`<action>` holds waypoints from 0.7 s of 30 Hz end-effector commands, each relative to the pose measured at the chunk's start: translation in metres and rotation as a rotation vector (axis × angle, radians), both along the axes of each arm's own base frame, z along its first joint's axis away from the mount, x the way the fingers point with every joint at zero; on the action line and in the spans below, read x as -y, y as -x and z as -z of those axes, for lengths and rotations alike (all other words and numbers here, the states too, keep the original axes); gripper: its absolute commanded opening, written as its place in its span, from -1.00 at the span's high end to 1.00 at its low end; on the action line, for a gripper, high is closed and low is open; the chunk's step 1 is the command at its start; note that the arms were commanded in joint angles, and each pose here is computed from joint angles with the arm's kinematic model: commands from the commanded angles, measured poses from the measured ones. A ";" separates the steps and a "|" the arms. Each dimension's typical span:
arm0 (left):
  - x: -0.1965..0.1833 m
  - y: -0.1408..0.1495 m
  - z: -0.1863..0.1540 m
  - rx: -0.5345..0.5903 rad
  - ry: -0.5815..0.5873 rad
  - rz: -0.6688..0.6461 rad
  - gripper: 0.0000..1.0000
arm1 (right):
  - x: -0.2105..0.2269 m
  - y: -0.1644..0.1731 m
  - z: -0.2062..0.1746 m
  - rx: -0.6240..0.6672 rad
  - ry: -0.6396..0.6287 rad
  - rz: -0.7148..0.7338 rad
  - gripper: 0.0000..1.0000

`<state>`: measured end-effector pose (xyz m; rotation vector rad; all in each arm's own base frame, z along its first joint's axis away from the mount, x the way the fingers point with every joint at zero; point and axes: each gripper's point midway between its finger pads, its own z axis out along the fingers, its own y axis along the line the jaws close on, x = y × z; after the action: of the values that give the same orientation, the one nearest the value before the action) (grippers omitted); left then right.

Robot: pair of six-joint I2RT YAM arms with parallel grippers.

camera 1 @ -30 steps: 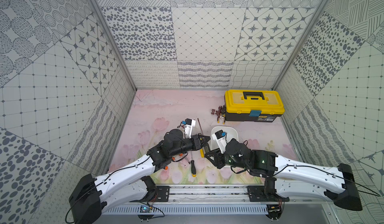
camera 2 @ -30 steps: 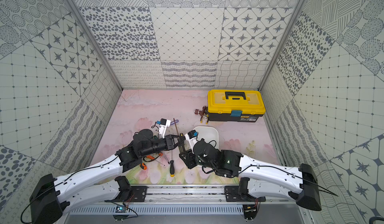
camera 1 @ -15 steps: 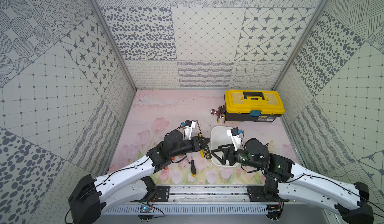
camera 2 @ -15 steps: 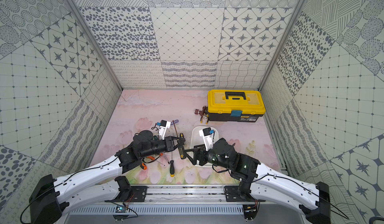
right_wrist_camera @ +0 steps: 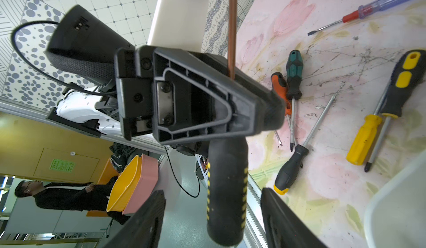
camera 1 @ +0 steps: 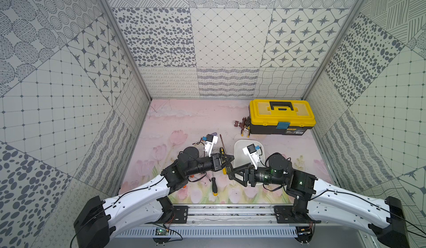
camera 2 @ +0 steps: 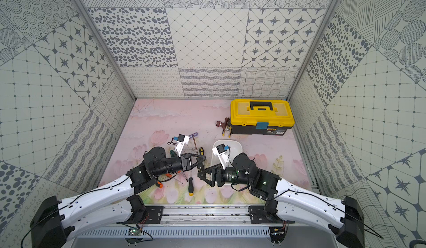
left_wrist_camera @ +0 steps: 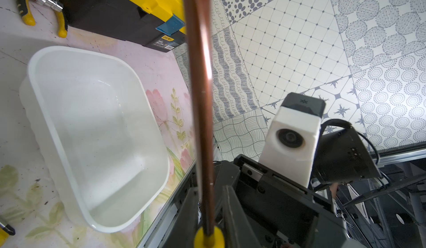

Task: Put the screwdriver on the desktop into the storage box
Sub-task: Place the screwdriver in the storage box.

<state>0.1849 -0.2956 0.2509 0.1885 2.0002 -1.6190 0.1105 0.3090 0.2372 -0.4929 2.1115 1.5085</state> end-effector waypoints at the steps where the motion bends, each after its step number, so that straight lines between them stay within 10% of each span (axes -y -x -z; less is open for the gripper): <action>1: 0.006 0.012 -0.032 0.108 0.104 0.080 1.00 | -0.006 0.001 -0.007 0.007 -0.042 -0.026 -0.37; 16: 0.007 0.006 -0.021 0.092 0.049 0.060 1.00 | -0.001 -0.004 -0.005 0.019 -0.008 0.010 0.78; 21: 0.006 -0.007 -0.001 0.049 -0.070 -0.003 -0.25 | 0.012 -0.021 0.007 0.023 0.087 0.128 1.00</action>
<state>0.1829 -0.3020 0.2544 0.2437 1.9987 -1.6293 0.1165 0.3054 0.2228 -0.4653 2.1714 1.4345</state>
